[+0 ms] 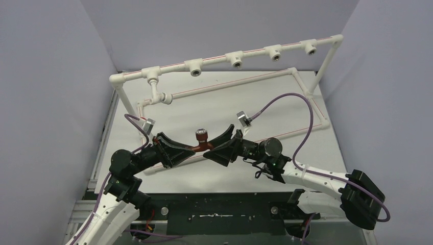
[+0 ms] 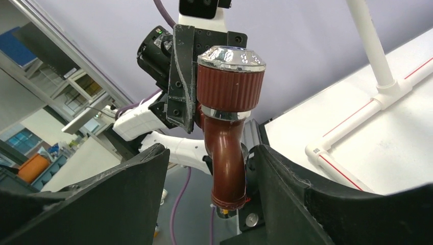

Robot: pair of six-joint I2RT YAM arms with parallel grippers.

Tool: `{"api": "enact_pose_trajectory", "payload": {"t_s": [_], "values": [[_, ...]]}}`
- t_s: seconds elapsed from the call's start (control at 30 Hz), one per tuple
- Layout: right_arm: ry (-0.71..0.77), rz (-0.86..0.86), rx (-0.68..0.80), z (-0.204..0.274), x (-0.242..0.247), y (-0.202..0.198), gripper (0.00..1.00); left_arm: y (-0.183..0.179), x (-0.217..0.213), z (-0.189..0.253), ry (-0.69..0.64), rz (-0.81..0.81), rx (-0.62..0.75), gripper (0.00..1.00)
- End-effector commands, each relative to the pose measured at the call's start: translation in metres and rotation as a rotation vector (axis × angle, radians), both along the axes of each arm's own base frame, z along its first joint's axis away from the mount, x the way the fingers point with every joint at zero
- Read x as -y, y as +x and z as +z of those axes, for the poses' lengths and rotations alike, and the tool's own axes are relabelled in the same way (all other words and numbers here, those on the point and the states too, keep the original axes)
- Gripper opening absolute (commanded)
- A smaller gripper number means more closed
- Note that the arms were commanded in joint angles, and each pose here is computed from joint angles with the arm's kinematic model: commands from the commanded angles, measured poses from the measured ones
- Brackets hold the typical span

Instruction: Install the water faucets

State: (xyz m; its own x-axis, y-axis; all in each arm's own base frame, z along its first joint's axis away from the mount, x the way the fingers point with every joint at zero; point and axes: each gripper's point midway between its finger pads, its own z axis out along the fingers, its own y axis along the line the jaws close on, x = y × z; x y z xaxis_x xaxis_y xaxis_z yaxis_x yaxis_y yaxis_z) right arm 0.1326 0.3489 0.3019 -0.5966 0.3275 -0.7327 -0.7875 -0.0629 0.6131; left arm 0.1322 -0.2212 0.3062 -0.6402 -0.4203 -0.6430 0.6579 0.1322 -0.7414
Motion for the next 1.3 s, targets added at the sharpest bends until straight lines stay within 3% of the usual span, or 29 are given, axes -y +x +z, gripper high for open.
{"api": "enact_pose_trajectory", "payload": {"t_s": [0.0,0.33,0.83,1.27], "values": [[-0.003,-0.006,0.089,0.025,0.005,-0.002,0.63,-0.009,0.000,0.015,-0.025,-0.031,0.079,0.00],[-0.071,0.030,0.095,0.026,0.004,-0.007,0.62,-0.019,0.003,0.017,-0.016,-0.094,0.108,0.00],[-0.111,0.065,0.118,0.021,0.007,-0.016,0.47,-0.021,0.004,0.018,-0.006,-0.117,0.121,0.00],[-0.095,0.059,0.148,0.025,0.015,-0.022,0.43,-0.028,0.004,0.021,-0.026,-0.146,0.123,0.00]]}}
